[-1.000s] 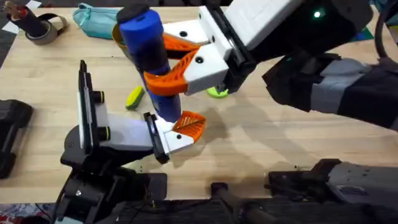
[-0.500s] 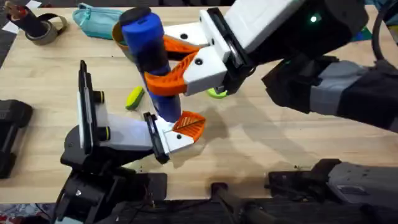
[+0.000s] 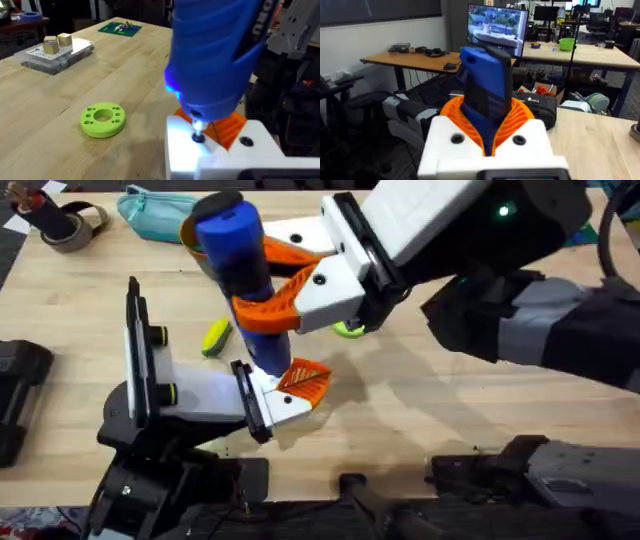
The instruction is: Pick up the gripper from the table and insert it into the empty holder that is missing its gripper. Then pick up a screw, insert it into the mounting hole, and use the screwdriver to tighten it. Finally, clean up the table by picking up the vegetable and placing it into the bucket.
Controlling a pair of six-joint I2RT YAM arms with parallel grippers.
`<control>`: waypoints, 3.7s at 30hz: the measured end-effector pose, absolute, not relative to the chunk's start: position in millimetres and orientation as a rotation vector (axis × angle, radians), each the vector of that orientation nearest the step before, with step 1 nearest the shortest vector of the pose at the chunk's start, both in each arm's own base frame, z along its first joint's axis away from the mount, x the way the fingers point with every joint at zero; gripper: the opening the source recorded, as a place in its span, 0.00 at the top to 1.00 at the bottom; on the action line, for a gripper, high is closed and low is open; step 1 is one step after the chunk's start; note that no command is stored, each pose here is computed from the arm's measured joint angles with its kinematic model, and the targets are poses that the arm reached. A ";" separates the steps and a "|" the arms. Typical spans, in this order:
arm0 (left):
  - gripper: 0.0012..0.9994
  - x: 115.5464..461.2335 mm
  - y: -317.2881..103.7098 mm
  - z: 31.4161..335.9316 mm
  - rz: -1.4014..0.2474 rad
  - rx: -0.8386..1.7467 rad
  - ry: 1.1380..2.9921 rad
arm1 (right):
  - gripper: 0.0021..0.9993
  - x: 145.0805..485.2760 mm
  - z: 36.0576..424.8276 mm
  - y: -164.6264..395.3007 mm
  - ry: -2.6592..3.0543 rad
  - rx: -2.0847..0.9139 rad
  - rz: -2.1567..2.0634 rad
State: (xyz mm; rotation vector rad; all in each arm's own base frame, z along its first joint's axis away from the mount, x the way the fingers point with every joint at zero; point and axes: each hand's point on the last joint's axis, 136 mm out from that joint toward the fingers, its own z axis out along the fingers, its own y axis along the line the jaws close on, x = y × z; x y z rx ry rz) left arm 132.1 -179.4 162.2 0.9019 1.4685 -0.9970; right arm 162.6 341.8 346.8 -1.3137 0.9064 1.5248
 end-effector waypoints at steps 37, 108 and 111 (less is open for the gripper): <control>0.98 132.1 -179.4 162.2 -0.997 0.902 1.468 | 0.95 161.2 345.6 341.2 0.896 -1.313 1.521; 0.98 132.2 -179.4 162.3 -0.997 0.902 1.468 | 0.95 376.1 236.2 206.4 1.746 -1.309 0.142; 0.98 132.1 -179.4 162.2 -0.997 0.902 1.468 | 0.95 370.9 220.3 196.0 1.832 -1.334 0.076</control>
